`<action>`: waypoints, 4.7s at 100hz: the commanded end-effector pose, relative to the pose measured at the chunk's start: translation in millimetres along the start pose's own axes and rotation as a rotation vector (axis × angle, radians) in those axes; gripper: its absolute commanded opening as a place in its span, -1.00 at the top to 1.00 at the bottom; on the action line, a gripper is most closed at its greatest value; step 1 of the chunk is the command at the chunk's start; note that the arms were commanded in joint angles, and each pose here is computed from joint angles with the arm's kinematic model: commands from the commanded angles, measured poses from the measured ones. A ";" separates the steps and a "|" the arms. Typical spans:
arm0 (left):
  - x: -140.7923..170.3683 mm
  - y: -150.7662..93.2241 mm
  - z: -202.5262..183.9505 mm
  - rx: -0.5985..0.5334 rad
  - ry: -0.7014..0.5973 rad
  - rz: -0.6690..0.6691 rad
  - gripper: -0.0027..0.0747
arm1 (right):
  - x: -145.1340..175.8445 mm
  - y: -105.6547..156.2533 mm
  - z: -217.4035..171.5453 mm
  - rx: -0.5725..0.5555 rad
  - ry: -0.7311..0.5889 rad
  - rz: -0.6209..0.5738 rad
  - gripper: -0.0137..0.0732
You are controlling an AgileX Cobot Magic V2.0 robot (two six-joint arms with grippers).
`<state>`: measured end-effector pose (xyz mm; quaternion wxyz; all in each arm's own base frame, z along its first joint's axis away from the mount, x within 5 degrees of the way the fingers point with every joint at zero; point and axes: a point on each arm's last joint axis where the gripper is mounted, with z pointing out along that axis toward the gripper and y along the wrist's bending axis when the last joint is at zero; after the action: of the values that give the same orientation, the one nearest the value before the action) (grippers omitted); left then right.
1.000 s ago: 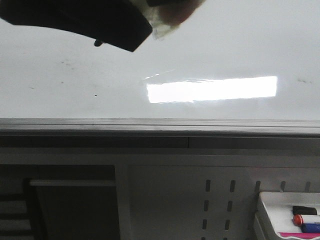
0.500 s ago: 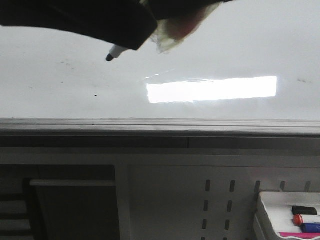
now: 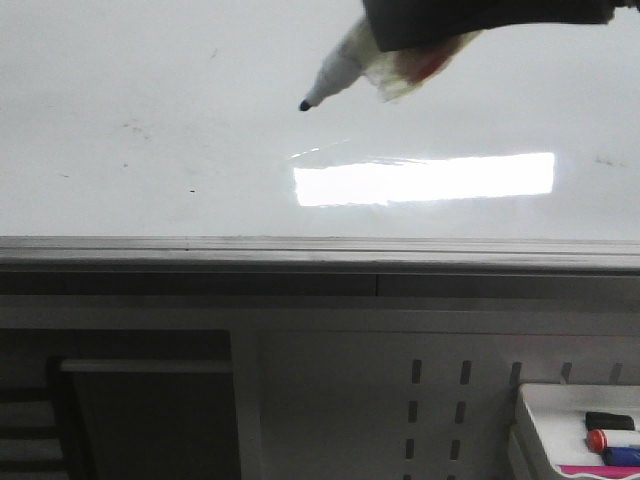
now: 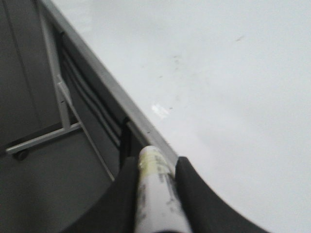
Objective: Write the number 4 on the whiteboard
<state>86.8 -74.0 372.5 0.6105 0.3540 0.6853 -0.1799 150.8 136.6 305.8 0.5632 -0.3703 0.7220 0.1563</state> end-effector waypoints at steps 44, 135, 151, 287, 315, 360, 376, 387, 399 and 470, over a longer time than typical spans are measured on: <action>50.6 -21.9 -55.3 -0.167 -0.190 -0.188 0.98 | -16.0 -42.4 49.2 0.261 -0.236 -0.081 0.85; 49.5 -22.9 -55.4 -0.152 -0.203 -0.218 0.98 | -12.6 -78.2 68.5 0.378 -0.193 0.007 0.83; 49.5 -22.9 -55.4 -0.152 -0.203 -0.218 0.98 | -8.7 -78.0 73.4 0.369 -0.168 0.009 0.83; 49.5 -22.9 -55.4 -0.152 -0.203 -0.218 0.98 | 19.5 -91.4 63.1 0.291 0.172 0.175 0.83; 49.4 -22.7 -55.4 -0.153 -0.204 -0.218 0.98 | 27.6 -115.2 16.5 0.410 0.209 0.234 0.83; 49.3 -22.6 -55.5 -0.155 -0.206 -0.218 0.98 | -27.1 -75.1 18.4 0.294 -0.048 0.101 0.83; 49.3 -22.6 -55.5 -0.155 -0.206 -0.218 0.98 | -34.7 -71.7 30.1 0.304 -0.133 0.069 0.83; 49.3 -22.6 -55.5 -0.155 -0.206 -0.218 0.98 | -30.2 -77.6 38.4 0.331 -0.132 0.071 0.83; 49.0 -22.8 -55.5 -0.151 -0.209 -0.226 0.98 | -24.5 -83.4 46.4 0.353 -0.123 0.074 0.83; 48.5 -23.6 -55.4 -0.141 -0.215 -0.243 0.98 | 35.6 -56.4 71.0 0.112 0.343 0.148 0.83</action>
<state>29.5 -41.6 319.2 0.6550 0.2342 0.6810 -0.2285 244.4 127.2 269.7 0.4809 -0.2804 0.8262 0.0867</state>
